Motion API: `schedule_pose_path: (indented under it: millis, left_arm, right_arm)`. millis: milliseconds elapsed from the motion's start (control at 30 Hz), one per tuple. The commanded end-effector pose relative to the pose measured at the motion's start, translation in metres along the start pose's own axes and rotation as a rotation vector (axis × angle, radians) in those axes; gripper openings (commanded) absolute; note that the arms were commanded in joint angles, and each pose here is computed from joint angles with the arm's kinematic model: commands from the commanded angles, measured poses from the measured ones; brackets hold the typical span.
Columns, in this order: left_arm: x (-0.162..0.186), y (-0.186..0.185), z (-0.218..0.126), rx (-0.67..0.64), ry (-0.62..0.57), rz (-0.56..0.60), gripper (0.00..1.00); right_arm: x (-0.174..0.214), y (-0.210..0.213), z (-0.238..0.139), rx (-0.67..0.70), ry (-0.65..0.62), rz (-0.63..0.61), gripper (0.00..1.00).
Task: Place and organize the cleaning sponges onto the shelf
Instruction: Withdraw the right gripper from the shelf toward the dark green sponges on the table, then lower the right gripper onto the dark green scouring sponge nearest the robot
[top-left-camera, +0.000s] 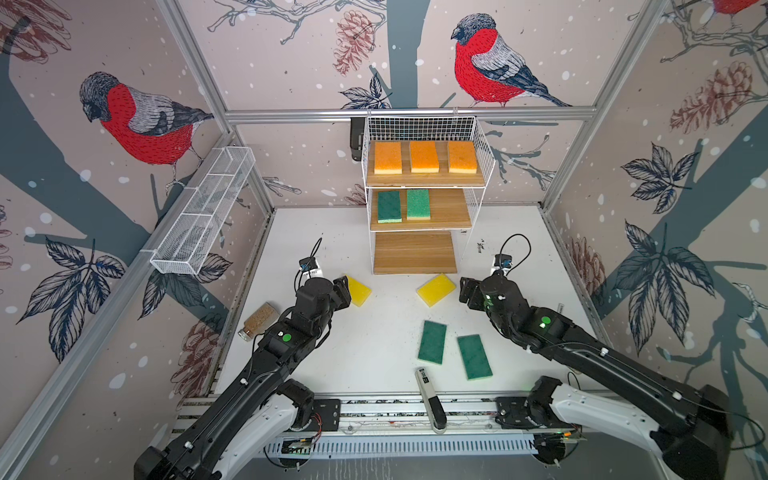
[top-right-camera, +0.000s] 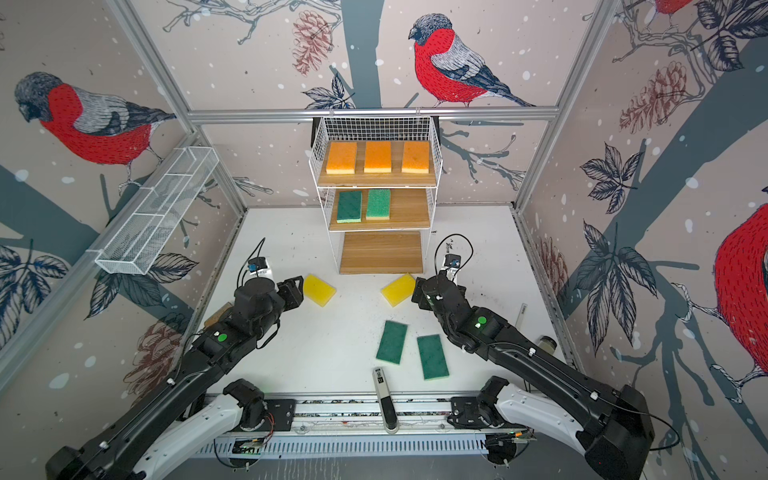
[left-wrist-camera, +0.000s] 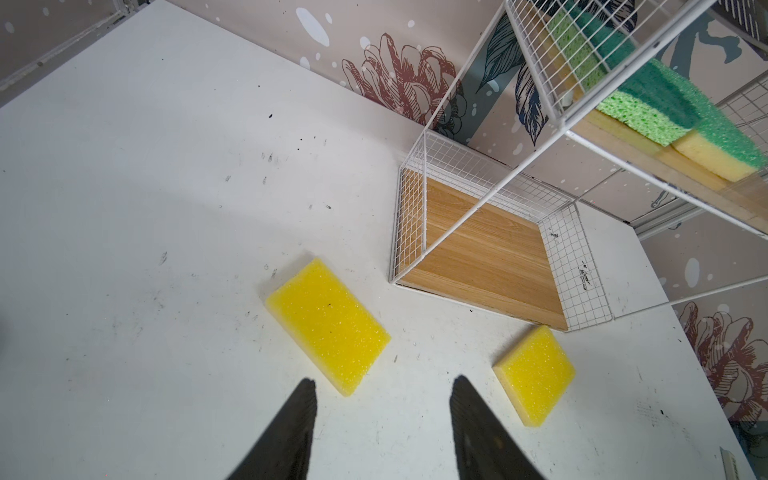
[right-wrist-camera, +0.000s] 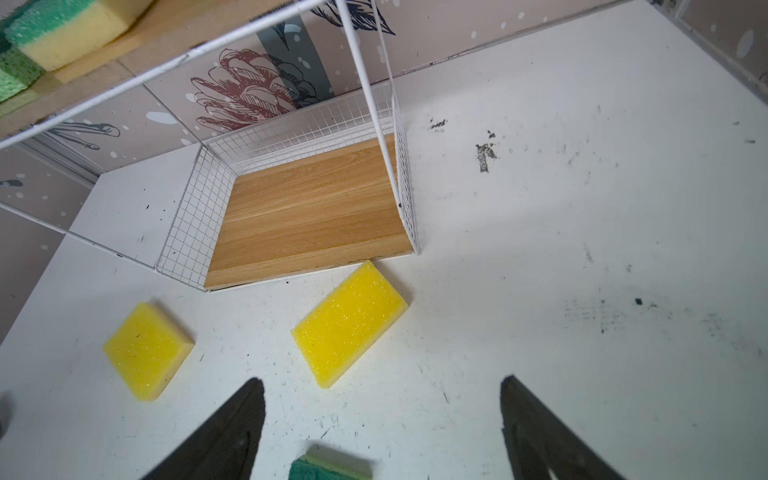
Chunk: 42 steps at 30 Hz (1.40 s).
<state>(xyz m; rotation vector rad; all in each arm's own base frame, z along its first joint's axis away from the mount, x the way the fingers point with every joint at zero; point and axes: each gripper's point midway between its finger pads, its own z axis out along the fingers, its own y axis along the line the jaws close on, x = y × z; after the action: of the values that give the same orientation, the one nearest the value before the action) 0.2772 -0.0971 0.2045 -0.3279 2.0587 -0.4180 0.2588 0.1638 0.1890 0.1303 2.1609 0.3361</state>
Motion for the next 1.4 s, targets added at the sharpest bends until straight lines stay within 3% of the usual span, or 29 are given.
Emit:
schedule_pose_path:
  millis: [0,533,1367]
  left_arm:
    - [0.007,-0.001,0.001,0.012,0.034,-0.011,0.53]
    - [0.036,0.008,0.006,0.000,0.130,0.001,0.56]
    - [0.041,0.008,-0.002,0.025,0.141,-0.029,0.59]
  right_arm:
    - [0.009,-0.002,0.003,0.001,0.021,0.069,0.88]
    - [0.102,-0.044,-0.011,0.119,0.278,0.117,0.89]
    - [0.202,-0.055,-0.058,0.154,0.479,0.069,0.94]
